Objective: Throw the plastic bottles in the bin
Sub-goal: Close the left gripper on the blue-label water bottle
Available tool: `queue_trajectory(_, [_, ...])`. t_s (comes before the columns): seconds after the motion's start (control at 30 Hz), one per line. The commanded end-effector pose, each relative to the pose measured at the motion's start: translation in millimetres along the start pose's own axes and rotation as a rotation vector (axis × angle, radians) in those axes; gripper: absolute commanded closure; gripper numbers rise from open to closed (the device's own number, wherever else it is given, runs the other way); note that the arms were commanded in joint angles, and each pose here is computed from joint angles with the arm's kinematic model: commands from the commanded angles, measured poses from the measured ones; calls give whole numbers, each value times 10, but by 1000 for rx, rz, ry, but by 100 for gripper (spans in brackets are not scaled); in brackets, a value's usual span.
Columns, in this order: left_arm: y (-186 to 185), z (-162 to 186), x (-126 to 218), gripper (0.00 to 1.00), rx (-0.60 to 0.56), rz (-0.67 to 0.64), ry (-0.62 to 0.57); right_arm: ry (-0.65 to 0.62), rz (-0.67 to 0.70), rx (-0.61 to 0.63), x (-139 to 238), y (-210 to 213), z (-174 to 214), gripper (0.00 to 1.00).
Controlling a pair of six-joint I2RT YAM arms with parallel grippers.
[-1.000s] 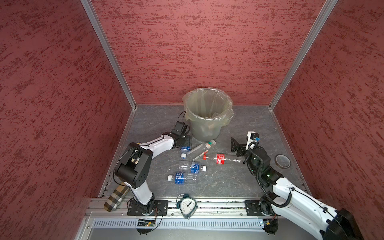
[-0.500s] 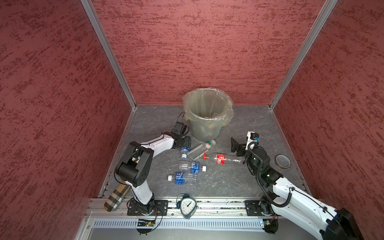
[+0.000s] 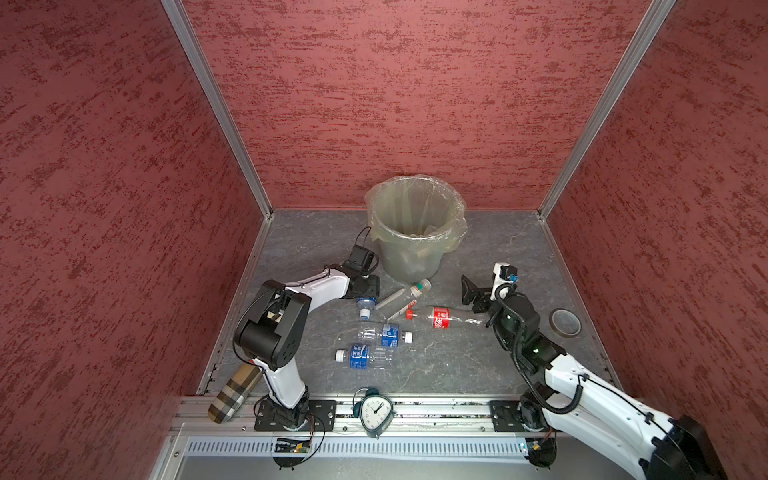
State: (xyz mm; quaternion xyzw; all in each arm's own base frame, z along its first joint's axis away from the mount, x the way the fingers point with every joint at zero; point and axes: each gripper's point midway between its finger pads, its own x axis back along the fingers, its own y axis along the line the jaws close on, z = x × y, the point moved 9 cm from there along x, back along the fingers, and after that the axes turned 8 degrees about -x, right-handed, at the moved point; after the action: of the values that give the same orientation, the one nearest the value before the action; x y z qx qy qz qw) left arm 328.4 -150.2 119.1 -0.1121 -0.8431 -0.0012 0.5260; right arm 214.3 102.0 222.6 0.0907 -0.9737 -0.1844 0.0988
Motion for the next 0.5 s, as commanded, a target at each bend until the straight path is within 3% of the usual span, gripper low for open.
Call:
queue_trajectory(0.0, [49, 19, 60, 44, 8, -11, -16, -28, -23, -23, -8, 33, -64, 1])
queue_trajectory(0.47, [191, 77, 636, 53, 40, -44, -206, -26, -31, -24, -14, 41, -61, 1])
